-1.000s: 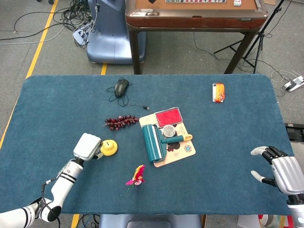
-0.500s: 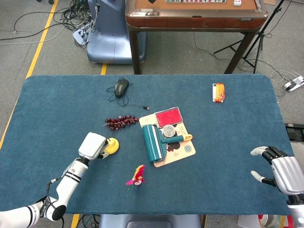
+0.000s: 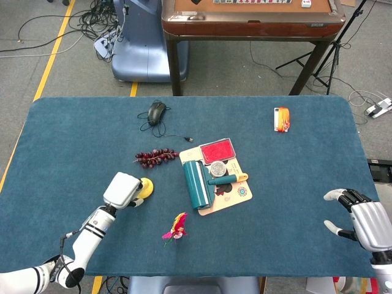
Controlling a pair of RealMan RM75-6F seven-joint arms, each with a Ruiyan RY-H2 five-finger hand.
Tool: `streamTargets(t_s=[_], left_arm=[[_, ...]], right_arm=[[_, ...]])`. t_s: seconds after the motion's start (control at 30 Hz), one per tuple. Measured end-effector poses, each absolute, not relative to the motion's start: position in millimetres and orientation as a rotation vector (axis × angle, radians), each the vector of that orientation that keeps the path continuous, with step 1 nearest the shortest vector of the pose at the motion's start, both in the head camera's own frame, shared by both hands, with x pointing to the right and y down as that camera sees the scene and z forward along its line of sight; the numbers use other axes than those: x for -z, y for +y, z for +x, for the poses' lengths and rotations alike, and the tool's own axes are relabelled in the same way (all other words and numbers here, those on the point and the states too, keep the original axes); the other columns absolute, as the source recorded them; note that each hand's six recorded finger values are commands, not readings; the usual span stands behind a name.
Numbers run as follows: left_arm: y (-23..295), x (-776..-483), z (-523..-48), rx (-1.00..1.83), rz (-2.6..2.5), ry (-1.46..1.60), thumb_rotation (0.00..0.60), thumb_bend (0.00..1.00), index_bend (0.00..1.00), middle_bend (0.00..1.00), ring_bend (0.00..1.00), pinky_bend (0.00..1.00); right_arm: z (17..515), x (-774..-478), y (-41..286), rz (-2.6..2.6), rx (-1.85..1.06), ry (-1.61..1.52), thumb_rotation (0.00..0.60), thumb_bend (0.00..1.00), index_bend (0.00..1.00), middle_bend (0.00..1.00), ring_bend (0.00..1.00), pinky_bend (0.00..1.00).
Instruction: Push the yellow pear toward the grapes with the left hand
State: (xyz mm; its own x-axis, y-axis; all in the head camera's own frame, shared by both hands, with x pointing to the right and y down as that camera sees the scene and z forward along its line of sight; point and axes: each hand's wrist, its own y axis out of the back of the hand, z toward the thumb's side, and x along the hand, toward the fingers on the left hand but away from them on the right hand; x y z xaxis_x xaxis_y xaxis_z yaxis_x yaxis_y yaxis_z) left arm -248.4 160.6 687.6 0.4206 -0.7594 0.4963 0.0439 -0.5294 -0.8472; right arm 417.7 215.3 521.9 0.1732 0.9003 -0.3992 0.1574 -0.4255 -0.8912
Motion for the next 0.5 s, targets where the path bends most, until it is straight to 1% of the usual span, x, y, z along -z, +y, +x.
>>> streamTargets(t_s=[0.27,0.37,0.5], left_arm=[[153,-694,-292,1.29,-1.771,0.604,0.6,0.0,1.0,1.0,0.89,1.0],[149,-697,-299,1.304,-1.762,0.618,0.6,0.0,1.0,1.0,0.89,1.0],[147,-702,-298,1.303,-1.764,0.645,0.6,0.0,1.0,1.0,0.89,1.0]], right_arm=[[416,-523,215,-1.734,-1.311,-1.007,0.6,0.0,0.41,0.39,0.32,0.52],[416,-525,216,-1.737,-1.313,-1.001,0.6,0.0,0.41,0.39,0.32,0.52],[416,-525,216,-1.738,-1.314,-1.0,0.6,0.0,0.41,0.39,0.32,0.52]])
